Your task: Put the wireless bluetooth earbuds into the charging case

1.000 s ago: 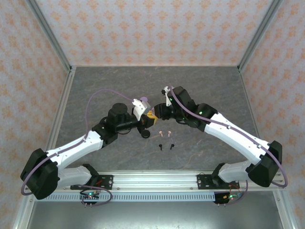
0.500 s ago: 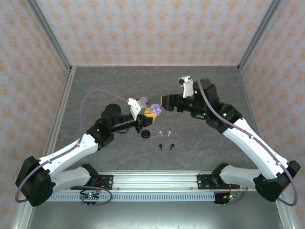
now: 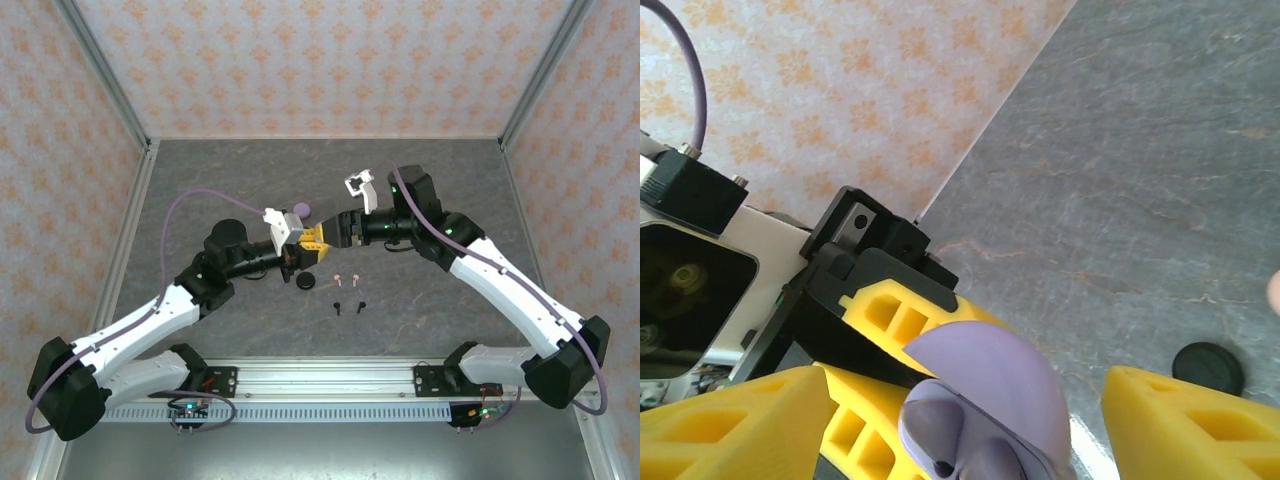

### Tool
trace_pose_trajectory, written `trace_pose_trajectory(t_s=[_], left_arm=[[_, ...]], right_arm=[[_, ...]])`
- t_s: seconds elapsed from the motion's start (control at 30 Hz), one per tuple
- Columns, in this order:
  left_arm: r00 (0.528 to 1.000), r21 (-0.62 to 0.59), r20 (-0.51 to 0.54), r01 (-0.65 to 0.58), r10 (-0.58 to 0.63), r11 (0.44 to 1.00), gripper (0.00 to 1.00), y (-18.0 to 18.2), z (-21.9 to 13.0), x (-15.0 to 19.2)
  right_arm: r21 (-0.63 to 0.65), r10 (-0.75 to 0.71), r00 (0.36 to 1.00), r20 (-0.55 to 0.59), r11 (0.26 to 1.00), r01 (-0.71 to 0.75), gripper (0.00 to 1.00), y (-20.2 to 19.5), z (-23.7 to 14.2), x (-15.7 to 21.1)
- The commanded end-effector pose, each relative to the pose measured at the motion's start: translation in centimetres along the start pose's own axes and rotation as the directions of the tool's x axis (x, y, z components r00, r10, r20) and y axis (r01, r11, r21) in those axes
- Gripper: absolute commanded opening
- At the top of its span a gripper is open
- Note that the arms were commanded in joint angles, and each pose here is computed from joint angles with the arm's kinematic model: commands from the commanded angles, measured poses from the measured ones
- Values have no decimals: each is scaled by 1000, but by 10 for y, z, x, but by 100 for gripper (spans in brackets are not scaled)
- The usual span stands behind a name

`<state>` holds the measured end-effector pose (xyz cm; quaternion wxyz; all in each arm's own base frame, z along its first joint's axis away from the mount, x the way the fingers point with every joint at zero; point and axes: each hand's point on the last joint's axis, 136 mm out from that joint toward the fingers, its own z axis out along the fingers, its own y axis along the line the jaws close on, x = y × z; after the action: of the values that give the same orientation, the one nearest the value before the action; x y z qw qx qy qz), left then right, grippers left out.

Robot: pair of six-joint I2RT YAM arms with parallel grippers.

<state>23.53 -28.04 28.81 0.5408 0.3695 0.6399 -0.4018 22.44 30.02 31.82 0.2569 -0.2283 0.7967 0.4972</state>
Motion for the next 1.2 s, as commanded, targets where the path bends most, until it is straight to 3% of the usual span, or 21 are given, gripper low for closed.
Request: trace_pose_trajectory(t_s=[0.0,0.13,0.73,1.0,1.17], left_arm=[[999,34,13,-35,34,999,0,-7,1,-7],[999,34,3,-33,33,999,0,-6,3,-5],[999,32,-13,-34,35,999,0,-5,4,0],[999,18,-17,-34,35,999,0,-3,4,-1],[999,-44,-38,-1,-1,999,0,10,7,7]], right_arm=[[-103,-35,999,15,994,36,69,23,-3,-7],[-124,-48,999,18,991,50,61,29,-5,-8],[-90,-149,986,75,984,156,58,44,-32,-8],[71,-156,984,85,986,150,59,24,-43,-10],[284,-216,959,186,946,158,59,3,-70,-25]])
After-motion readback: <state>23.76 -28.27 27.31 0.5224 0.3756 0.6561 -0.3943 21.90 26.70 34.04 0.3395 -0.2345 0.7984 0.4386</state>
